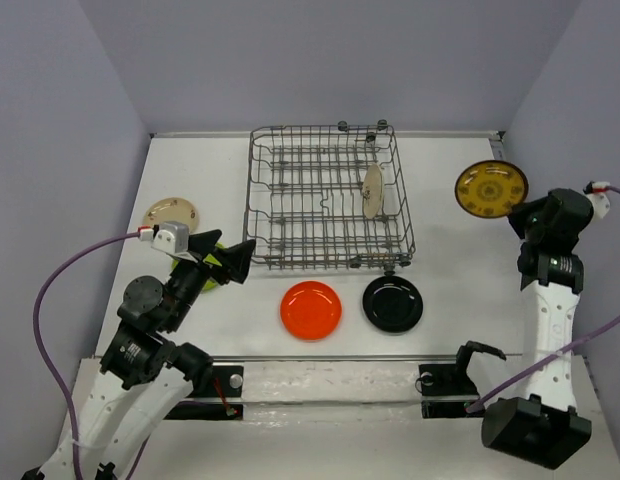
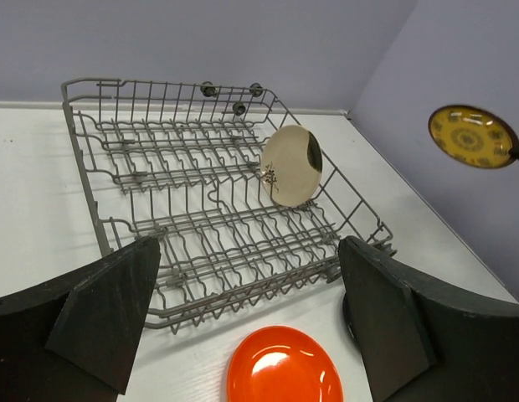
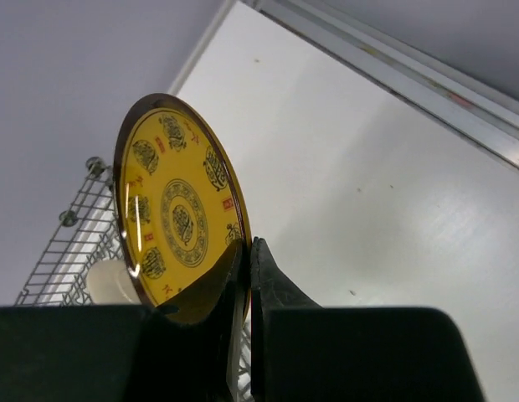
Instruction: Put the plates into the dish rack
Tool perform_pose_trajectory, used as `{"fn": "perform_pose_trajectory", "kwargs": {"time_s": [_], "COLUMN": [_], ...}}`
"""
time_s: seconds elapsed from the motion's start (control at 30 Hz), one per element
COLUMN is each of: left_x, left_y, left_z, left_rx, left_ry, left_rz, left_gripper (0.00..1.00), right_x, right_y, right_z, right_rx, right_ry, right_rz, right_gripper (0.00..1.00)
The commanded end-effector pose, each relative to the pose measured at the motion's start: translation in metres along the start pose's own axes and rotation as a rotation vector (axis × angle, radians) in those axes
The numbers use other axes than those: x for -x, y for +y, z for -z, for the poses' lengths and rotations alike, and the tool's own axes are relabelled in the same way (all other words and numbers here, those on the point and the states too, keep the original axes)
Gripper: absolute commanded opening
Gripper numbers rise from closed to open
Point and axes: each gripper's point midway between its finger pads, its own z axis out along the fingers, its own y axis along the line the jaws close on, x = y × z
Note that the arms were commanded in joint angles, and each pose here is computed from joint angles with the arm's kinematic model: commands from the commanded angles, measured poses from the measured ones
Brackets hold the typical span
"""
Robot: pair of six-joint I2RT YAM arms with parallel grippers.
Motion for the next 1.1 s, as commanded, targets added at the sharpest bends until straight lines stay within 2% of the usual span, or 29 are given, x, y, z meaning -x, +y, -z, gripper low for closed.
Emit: {"fn": "perform_pose_trajectory", "kwargs": {"time_s": [0.0,0.03,0.07,0.13,0.17,0.2,0.23,0.27,0.3,0.33,0.4,0.43,0.47,0.67,1.07], "left_x": [0.016,0.016,0.015,0.016,0.014,0.013,0.012,0.008,0.006,0.006,0.000,-0.001,-0.002,-0.004,-0.005], "left_y": [-0.005,-0.004,-0.001,0.002,0.005,0.007,0.008,0.011,0.014,0.015,0.019,0.020,0.021,0.027,0.024], "left_z": [-0.006,-0.007,-0.008,-0.008,-0.010,-0.011,-0.012,-0.014,-0.016,-0.017,-0.021,-0.022,-0.022,-0.024,-0.024], "left_rx": [-0.006,0.003,0.018,0.032,0.048,0.054,0.062,0.076,0.089,0.099,0.116,0.121,0.129,0.162,0.143], "left_ry": [-0.032,-0.031,-0.030,-0.031,-0.026,-0.024,-0.018,-0.003,0.004,0.009,0.033,0.039,0.042,0.046,0.052], "left_rz": [0.012,0.015,0.020,0.022,0.022,0.023,0.022,0.024,0.023,0.022,0.021,0.020,0.021,0.029,0.025], "left_gripper": [0.99,0.99,0.99,0.99,0.99,0.99,0.99,0.99,0.99,0.99,0.99,0.99,0.99,0.99,0.99], "right_x": [0.042,0.019,0.010,-0.002,0.014,0.011,-0.026,-0.004,-0.013,-0.045,-0.045,-0.053,-0.079,-0.145,-0.203], "right_y": [0.083,0.110,0.144,0.175,0.195,0.208,0.230,0.243,0.254,0.259,0.281,0.284,0.284,0.296,0.280], "right_z": [0.013,0.006,0.006,0.006,0.014,0.014,0.004,0.013,0.012,0.001,0.006,0.004,-0.004,-0.018,-0.045], "right_rx": [0.147,0.180,0.202,0.210,0.193,0.183,0.178,0.121,0.098,0.030,-0.009,-0.045,-0.089,-0.093,-0.118], "right_ry": [-0.104,-0.040,-0.030,-0.023,-0.086,-0.097,-0.056,-0.126,-0.137,-0.128,-0.174,-0.184,-0.180,-0.150,-0.061], "right_rz": [0.117,0.184,0.277,0.372,0.427,0.479,0.584,0.646,0.709,0.871,0.931,0.997,1.077,1.211,1.398], "right_gripper": [0.07,0.07,0.07,0.07,0.07,0.07,0.07,0.07,0.07,0.07,0.07,0.07,0.07,0.07,0.07]}}
